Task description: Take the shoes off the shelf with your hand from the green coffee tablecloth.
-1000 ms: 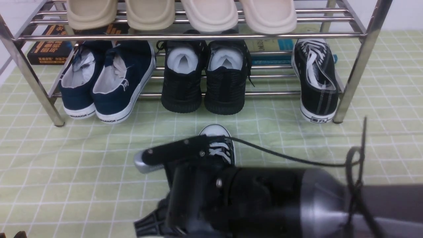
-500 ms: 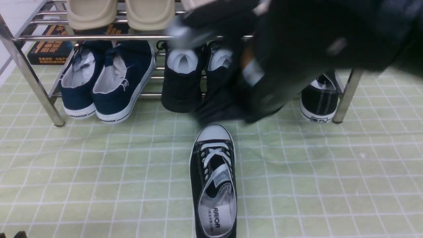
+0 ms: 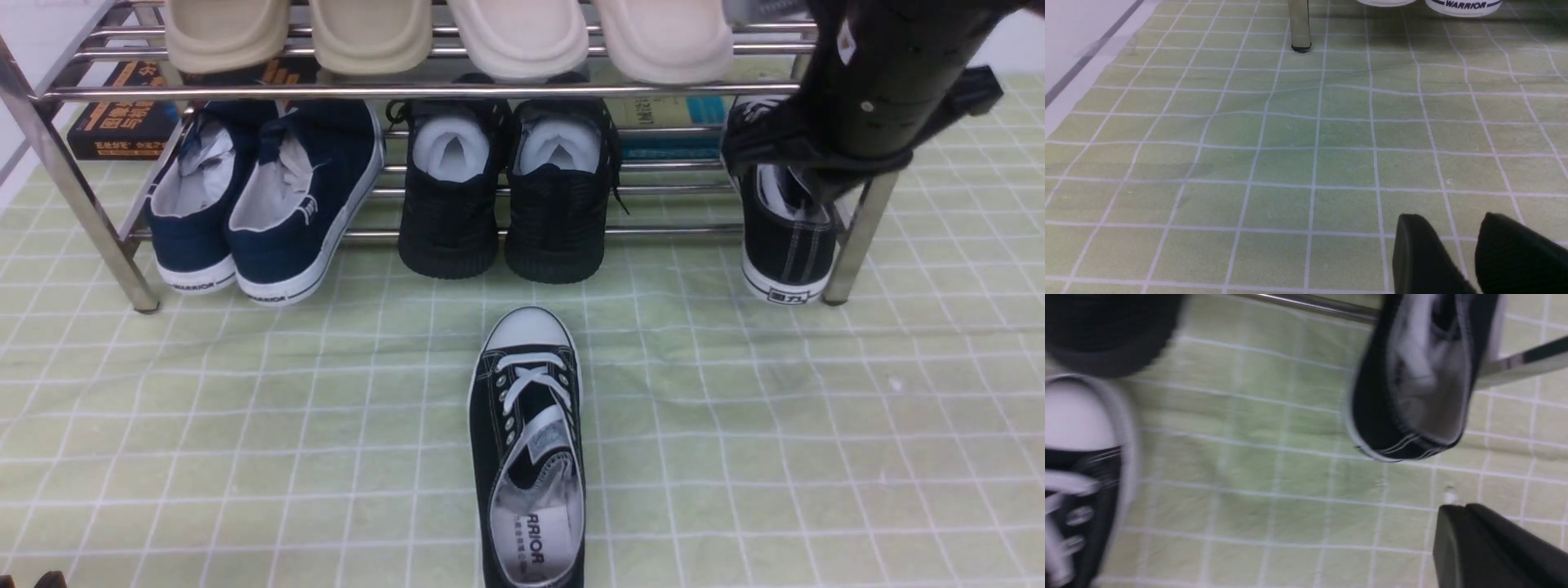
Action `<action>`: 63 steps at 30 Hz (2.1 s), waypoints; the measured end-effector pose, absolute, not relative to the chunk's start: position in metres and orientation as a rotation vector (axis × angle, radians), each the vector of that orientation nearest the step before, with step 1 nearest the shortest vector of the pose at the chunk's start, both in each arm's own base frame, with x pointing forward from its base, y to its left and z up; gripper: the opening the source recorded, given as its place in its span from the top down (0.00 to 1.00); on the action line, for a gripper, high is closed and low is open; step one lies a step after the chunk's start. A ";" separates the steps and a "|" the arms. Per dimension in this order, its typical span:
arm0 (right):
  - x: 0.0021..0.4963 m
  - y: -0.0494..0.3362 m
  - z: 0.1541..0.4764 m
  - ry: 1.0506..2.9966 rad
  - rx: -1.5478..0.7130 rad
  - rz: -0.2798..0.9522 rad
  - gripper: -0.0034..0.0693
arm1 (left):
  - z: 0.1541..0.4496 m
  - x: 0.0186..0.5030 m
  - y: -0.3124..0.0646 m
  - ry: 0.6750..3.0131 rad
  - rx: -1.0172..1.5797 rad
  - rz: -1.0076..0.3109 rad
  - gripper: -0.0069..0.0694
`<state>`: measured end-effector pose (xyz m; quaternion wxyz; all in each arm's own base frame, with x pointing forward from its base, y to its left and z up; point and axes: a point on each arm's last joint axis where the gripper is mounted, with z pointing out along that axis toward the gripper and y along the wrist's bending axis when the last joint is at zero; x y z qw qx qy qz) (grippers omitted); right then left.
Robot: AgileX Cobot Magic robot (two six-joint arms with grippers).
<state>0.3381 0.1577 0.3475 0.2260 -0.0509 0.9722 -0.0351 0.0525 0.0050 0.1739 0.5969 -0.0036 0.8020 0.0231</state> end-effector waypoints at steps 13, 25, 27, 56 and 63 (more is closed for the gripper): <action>0.371 0.162 0.317 2.643 -0.128 -0.039 0.53 | 0.174 0.053 0.005 1.862 -0.008 0.054 0.60; 0.391 0.173 0.289 2.611 -0.160 -0.018 0.51 | 0.174 0.053 0.005 1.862 -0.008 0.054 0.60; 0.394 0.174 0.281 2.623 -0.168 -0.037 0.52 | 0.174 0.053 0.005 1.862 -0.008 0.054 0.60; 0.236 0.178 0.349 2.756 -0.449 0.106 0.94 | 0.174 0.053 0.005 1.862 -0.008 0.054 0.60; 0.192 0.194 0.330 2.817 -0.496 0.087 0.94 | 0.174 0.053 0.005 1.862 -0.008 0.054 0.60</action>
